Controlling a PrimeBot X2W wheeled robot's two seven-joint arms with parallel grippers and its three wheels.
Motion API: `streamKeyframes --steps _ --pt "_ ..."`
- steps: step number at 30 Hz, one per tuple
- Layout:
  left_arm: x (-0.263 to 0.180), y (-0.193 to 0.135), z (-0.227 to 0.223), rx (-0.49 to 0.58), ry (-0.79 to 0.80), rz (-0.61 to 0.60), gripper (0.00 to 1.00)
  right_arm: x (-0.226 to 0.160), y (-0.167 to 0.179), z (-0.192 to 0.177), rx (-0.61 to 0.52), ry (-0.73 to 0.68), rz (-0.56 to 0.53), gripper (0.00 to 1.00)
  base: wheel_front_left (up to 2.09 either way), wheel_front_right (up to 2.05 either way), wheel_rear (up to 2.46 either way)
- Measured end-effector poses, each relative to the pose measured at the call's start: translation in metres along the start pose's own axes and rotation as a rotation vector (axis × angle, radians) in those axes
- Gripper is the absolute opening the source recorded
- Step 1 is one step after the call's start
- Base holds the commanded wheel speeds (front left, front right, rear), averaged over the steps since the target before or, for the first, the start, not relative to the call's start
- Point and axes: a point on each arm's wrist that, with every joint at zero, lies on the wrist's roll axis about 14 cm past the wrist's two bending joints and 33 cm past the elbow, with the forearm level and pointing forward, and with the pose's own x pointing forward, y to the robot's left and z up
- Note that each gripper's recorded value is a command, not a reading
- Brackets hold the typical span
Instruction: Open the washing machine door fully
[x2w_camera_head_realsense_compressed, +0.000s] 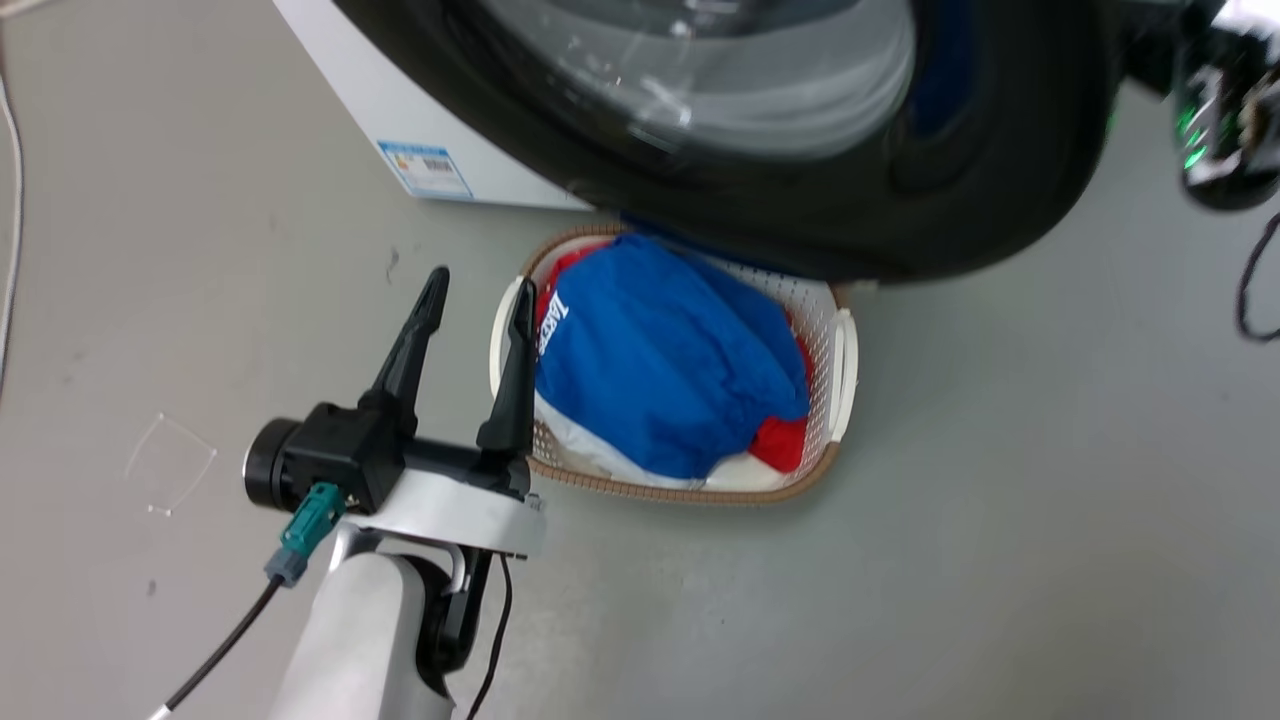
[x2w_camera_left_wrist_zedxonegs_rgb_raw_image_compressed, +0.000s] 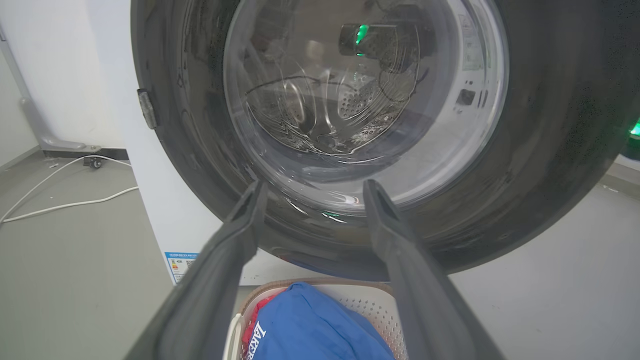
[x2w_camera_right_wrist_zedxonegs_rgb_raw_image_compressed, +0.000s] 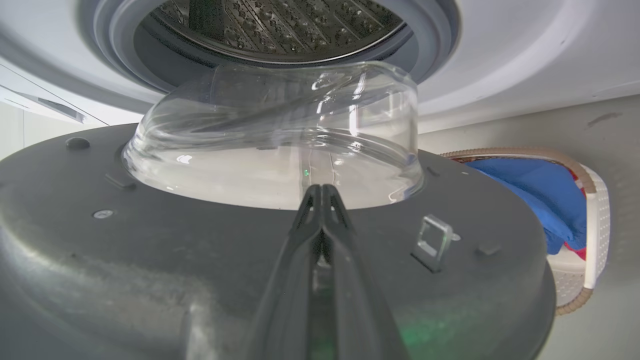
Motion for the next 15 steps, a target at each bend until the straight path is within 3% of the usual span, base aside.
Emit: streamKeyframes --steps 15 --pt "-0.047 -0.014 0.017 -0.018 -0.006 -0.005 1.00 -0.025 0.033 -0.114 -0.022 0.227 0.108 0.00 0.00 0.00 0.00"
